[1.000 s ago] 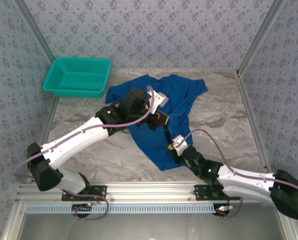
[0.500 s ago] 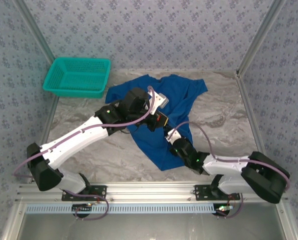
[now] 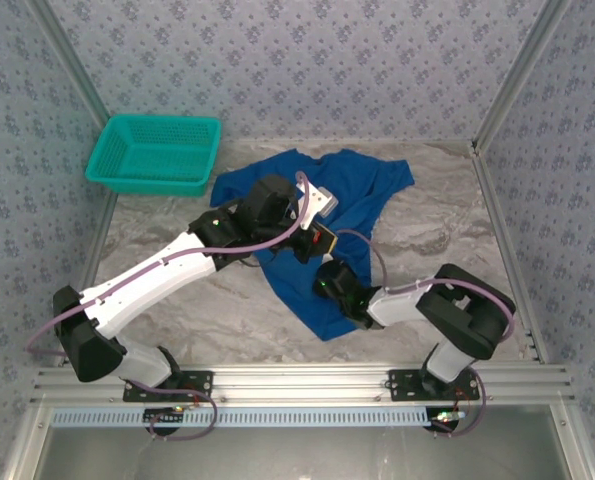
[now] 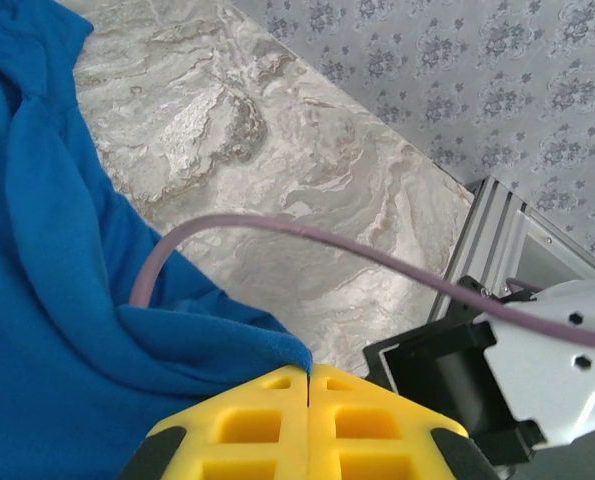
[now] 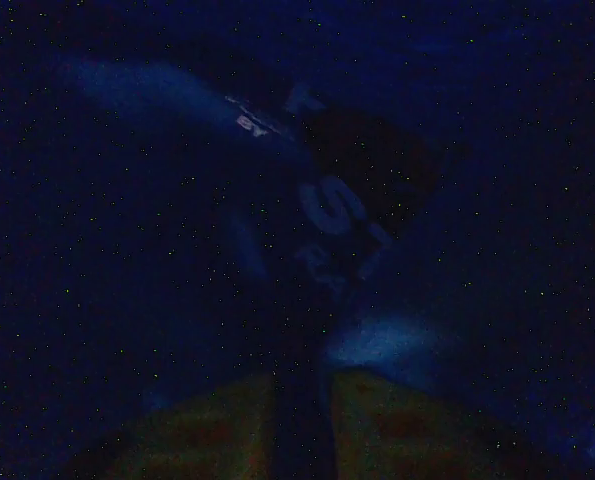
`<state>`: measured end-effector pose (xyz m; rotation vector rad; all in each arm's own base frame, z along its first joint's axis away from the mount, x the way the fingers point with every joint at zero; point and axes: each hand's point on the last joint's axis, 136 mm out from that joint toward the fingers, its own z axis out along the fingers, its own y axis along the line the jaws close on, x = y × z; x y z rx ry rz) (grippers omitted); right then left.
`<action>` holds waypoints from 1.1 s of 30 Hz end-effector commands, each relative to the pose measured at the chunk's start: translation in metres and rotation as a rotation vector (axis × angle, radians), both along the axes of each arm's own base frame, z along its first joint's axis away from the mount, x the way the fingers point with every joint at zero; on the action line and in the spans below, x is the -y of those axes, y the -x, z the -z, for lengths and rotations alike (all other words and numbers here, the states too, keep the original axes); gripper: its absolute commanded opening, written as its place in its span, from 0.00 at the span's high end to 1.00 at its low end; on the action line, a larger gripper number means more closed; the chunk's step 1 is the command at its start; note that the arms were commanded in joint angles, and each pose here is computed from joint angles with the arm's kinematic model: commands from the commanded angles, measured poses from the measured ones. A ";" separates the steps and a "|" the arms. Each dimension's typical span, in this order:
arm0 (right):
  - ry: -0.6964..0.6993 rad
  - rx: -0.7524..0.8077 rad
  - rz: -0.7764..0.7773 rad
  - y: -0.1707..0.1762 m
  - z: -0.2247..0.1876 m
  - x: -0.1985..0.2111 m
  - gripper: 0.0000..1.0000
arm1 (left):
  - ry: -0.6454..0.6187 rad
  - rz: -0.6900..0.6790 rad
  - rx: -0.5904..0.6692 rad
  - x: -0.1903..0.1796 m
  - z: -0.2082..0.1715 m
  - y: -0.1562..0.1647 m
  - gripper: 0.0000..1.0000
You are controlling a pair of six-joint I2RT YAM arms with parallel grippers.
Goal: Fold the inside-out t-shirt
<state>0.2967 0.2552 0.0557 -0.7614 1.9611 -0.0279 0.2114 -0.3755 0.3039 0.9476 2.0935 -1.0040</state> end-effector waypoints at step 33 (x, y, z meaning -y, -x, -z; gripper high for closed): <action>-0.268 -0.106 0.238 -0.093 -0.003 0.003 0.52 | 0.234 0.120 0.156 -0.019 -0.084 0.040 1.00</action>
